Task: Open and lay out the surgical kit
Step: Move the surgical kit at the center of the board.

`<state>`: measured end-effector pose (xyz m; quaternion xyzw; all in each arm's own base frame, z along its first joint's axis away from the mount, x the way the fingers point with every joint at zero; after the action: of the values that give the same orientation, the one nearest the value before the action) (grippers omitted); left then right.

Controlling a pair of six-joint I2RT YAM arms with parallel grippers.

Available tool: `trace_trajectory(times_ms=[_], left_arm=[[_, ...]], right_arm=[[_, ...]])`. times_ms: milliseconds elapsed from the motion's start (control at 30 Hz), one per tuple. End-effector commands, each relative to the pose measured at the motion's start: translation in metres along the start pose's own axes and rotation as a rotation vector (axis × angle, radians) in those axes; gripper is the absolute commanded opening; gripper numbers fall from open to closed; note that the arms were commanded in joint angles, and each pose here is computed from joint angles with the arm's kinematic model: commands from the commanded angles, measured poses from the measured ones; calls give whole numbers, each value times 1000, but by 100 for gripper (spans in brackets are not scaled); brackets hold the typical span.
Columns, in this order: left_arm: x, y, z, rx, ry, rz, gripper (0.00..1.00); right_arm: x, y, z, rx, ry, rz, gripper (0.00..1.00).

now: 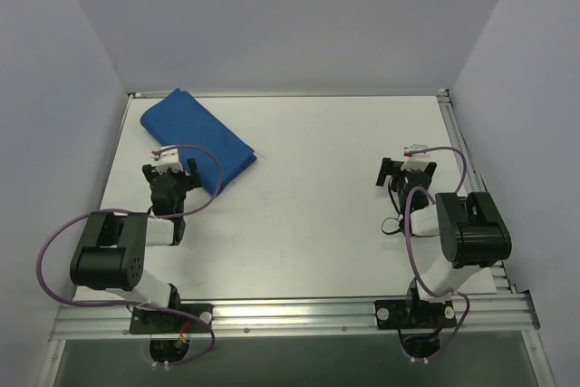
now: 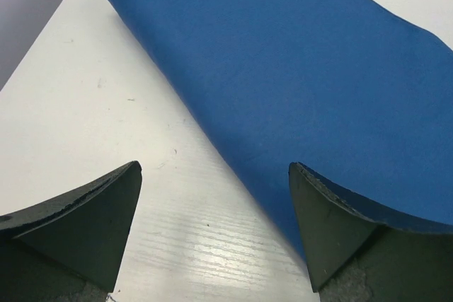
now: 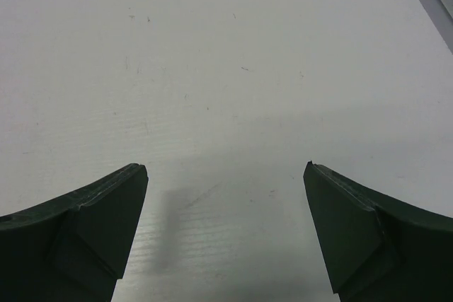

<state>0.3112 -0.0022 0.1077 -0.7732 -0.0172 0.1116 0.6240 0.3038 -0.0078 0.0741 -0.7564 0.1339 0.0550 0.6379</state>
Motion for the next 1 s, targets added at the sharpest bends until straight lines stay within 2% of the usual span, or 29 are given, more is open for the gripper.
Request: trace_trajectory(times_ms=[0,100,167,233,267,300,333,367,400,433,467,500,533,567,600,633,700,733,767,833,867,967], left_arm=[[5,-18,-1,-13,-21,-77,94],[-3,-18,7,-42,-84,-122,94],[-10,-28,6,-61,-85,-159,94],[-18,-43,8,-83,-155,-186,94],[-21,-49,8,-102,-191,-184,94],[-27,-43,14,-91,-263,-99,94],[-30,-71,13,-206,-358,-188,94],[-33,-77,17,-248,-433,-202,94],[-39,-72,24,-251,-543,-152,94],[-43,-83,25,-360,-628,-207,94],[-42,-102,22,-403,-657,-230,94],[-48,-100,24,-452,-719,-203,94],[-49,-104,24,-475,-741,-206,94],[-49,-115,21,-513,-744,-212,94],[-56,-109,23,-505,-777,-153,94],[-57,-115,20,-583,-769,-165,94],[-63,-119,14,-658,-732,-89,94],[-69,-127,13,-667,-671,-77,94],[-70,-128,3,-669,-537,-12,94],[-77,-136,-1,-659,-426,-35,94],[-80,-137,-2,-662,-411,-29,94],[-85,-145,-5,-636,-400,14,94]], right_arm=[[6,-35,-6,-2,55,-174,100],[6,-35,-6,0,56,-176,100],[6,-35,-6,2,54,-176,100],[6,-35,-7,1,63,-174,100],[5,-35,-7,1,81,-167,100],[6,-39,-7,8,117,-162,100],[4,-37,-11,10,205,-116,100],[-1,-50,-1,-6,200,-133,100],[-3,-56,2,-29,210,-126,100],[-2,-70,5,-45,219,-136,100],[-6,-73,6,-61,245,-85,100],[-7,-82,11,-28,263,-72,100],[-2,-95,16,115,284,-7,100],[-3,-108,17,170,274,37,100],[0,-120,23,185,146,70,100],[2,-131,30,188,72,73,100],[4,-139,52,276,-165,28,100],[8,-147,53,348,-217,-39,100],[12,-140,61,485,-254,-19,100],[17,-145,80,560,-473,-39,100],[34,-146,96,578,-541,7,100],[46,-136,146,610,-656,107,100]])
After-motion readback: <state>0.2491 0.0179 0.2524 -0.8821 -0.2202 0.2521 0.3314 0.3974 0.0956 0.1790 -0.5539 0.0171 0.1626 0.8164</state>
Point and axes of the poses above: each gripper's point midway between its finger pads, its own x axis out along the fingers, its own z axis along the line the jaws close on, y = z × x, the point moved 9 cm from there along -x, back along the fingers, and after that the axes turned 11 degrees about -x, right-handed, at the moved point
